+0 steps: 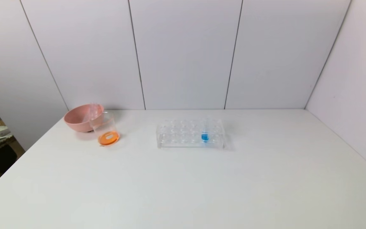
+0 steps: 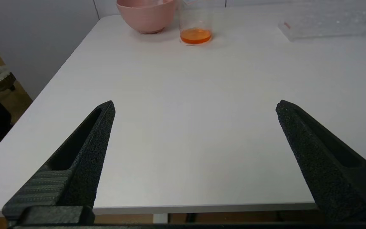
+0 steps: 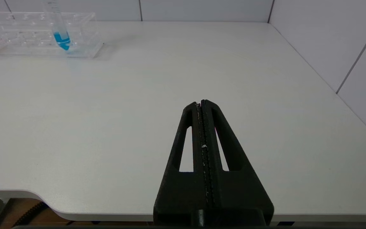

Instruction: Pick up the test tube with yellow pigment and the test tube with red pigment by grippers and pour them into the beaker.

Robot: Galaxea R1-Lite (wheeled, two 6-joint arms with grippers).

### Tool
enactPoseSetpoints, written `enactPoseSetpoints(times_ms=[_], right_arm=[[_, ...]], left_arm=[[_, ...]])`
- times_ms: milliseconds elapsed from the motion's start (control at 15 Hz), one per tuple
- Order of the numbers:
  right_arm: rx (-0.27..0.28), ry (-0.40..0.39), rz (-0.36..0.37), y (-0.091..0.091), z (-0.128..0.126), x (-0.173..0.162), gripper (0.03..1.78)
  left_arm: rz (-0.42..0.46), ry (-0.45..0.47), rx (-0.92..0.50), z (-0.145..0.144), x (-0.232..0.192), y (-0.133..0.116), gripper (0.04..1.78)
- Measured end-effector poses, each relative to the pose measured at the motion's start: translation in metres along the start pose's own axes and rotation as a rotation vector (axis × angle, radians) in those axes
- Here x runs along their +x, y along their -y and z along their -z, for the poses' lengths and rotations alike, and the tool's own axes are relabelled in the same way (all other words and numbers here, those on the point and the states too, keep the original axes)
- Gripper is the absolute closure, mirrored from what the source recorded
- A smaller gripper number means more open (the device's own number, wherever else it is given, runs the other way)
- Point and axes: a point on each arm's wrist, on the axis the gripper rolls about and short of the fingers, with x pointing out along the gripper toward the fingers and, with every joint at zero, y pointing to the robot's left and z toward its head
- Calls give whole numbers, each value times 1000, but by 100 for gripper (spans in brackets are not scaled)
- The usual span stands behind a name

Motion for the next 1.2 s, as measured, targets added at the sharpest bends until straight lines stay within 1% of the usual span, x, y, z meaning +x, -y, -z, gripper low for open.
enactPoseSetpoints(times_ms=[67,200,267,1200], right_arm=[[0,0,0,0,0,0,170],[0,0,0,0,0,0,170],[0,0,0,0,0,0,170],[-2,-1,0,0,0,0,170]], left_arm=[[1,1,8,0,0,0,5],[-2,7,-60,-1,0,0,5],[-2,7,-65,-1,0,0,5],[-3,8,-66,-1,0,0,5]])
